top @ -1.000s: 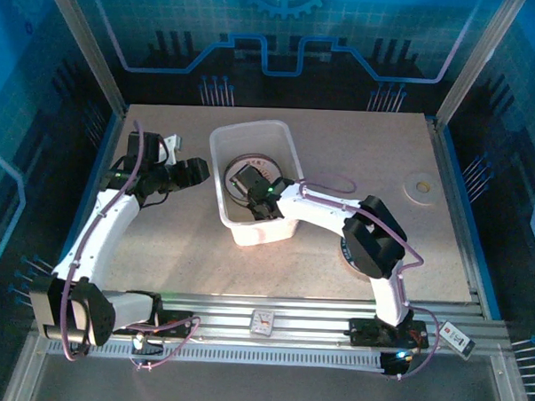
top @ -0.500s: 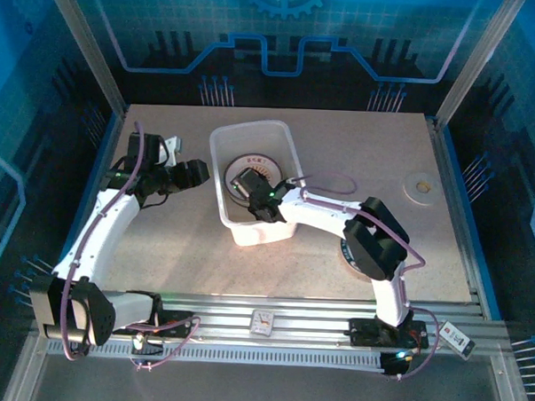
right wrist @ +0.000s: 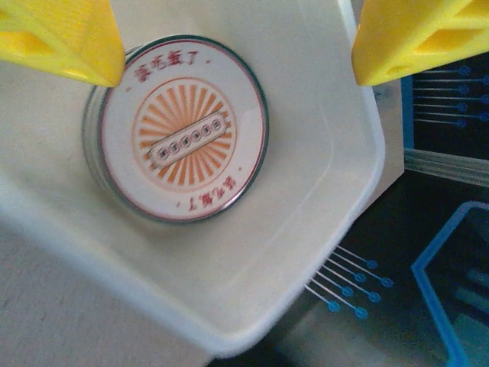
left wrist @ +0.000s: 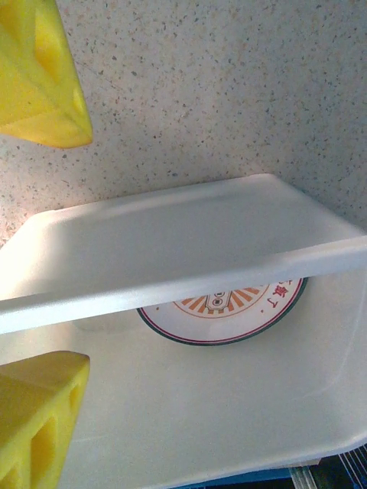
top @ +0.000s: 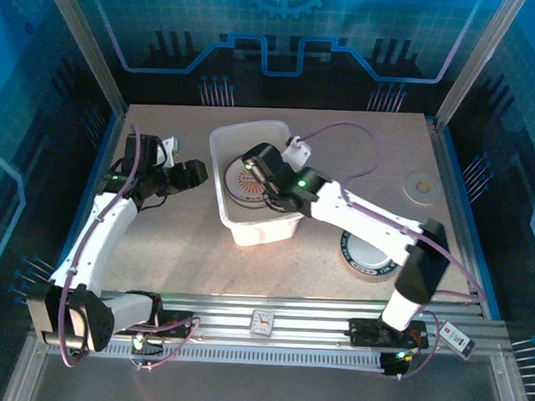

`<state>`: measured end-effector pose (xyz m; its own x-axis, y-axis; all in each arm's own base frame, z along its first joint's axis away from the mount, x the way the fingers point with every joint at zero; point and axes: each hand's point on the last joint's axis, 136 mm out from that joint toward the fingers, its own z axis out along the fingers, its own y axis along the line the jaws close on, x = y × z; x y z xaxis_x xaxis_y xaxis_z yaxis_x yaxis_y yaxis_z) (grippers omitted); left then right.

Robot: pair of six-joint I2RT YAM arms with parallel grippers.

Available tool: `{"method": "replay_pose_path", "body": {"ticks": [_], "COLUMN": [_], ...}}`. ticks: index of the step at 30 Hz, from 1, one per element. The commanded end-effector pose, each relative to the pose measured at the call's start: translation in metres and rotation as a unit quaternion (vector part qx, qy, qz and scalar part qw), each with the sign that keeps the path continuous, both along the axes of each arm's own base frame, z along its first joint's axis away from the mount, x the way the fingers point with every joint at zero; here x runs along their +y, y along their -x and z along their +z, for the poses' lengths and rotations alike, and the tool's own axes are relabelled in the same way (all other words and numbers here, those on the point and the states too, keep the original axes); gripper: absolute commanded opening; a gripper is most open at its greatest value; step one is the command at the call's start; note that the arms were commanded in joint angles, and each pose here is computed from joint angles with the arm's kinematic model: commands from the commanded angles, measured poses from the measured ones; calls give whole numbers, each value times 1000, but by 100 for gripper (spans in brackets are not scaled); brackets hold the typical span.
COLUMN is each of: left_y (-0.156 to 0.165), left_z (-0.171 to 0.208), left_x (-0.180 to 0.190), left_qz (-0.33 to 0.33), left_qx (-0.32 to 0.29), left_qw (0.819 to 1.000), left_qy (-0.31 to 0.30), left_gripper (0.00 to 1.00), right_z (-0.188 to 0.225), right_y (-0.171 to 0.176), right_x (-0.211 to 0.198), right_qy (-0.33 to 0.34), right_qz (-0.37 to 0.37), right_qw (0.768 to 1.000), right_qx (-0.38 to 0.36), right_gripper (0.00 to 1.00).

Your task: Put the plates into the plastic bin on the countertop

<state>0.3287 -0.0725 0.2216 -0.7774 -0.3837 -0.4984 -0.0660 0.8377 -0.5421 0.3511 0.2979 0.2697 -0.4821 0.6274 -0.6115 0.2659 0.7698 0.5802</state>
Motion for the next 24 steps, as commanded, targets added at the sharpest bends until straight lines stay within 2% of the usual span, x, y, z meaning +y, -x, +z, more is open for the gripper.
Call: {"method": "replay_pose_path", "body": {"ticks": [1, 4, 8, 11, 14, 16, 22, 24], "left_y": [10, 11, 11, 10, 9, 10, 13, 14], "left_z": [-1, 3, 9, 10, 12, 13, 14, 12], "left_x": [2, 0, -3, -7, -14, -16, -17, -17], "left_qz": [4, 3, 9, 10, 5, 1, 3, 3], "left_qx": [9, 5, -4, -6, -6, -8, -13, -11], "left_qw": [1000, 1000, 1000, 1000, 1000, 1000, 999, 999], "left_qy": [-16, -25, -26, -21, -20, -24, -32, -31], "left_gripper": [72, 72, 72, 72, 72, 72, 72, 72], "right_z": [39, 55, 43, 7, -29, -53, -131, -147], "right_y": [10, 21, 39, 50, 63, 75, 109, 114], "right_x": [-38, -73, -140, -185, -222, -248, -300, -310], "right_qy": [100, 132, 190, 155, 123, 106, 31, 7], "right_qz": [53, 81, 70, 63, 64, 39, -16, -31], "right_qw": [991, 985, 979, 984, 986, 987, 975, 972], "right_qx": [-67, -75, -17, 53, 87, 118, 221, 234], "right_gripper": [78, 77, 78, 79, 79, 79, 82, 85]}}
